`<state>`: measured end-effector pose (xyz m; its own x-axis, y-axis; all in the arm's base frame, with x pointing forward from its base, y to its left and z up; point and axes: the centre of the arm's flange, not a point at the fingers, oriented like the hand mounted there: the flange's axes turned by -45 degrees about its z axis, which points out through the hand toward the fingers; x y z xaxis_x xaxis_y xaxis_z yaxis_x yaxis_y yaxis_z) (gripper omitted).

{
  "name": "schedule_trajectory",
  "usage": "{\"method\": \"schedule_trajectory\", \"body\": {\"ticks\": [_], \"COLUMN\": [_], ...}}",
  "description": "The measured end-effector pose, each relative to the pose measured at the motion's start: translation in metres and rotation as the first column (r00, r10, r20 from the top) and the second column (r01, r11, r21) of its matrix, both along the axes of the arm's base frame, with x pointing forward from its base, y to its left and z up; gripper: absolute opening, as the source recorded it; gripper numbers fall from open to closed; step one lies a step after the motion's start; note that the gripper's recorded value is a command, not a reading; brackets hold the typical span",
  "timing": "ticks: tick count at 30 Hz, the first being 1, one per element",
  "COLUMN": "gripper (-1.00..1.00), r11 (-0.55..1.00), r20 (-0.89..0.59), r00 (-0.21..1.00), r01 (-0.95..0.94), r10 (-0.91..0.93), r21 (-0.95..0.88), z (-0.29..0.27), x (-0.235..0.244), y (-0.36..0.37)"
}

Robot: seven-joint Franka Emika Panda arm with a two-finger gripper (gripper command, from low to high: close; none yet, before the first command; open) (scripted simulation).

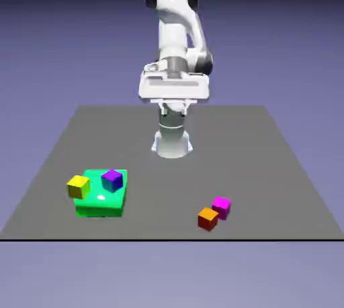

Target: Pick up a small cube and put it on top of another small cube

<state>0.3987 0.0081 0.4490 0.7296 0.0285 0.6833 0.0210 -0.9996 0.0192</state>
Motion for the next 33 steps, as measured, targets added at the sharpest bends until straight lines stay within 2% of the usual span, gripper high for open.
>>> {"method": "schedule_trajectory", "body": {"ticks": [10,21,26,28,32,33], "gripper": [0.00,0.00,0.00,0.00,0.00,-1.00], "r11": [0.971,0.859,0.781,0.780,0.780,0.780], "r20": [-0.363,-0.698,-0.809,-0.811,-0.811,-0.811], "r00": [0.912,0.630,0.456,0.454,0.454,0.454], "r01": [0.229,0.510,0.624,0.625,0.626,0.625], "r10": [-0.192,-0.341,-0.370,-0.370,-0.370,-0.370], "r21": [0.064,0.040,-0.005,-0.006,-0.005,-0.006], "z": [-0.096,-0.214,-0.259,-0.260,-0.322,-0.329], "x": [0.065,0.102,0.109,0.110,0.103,0.102], "y": [0.030,0.070,0.091,0.092,0.097,0.098]}}
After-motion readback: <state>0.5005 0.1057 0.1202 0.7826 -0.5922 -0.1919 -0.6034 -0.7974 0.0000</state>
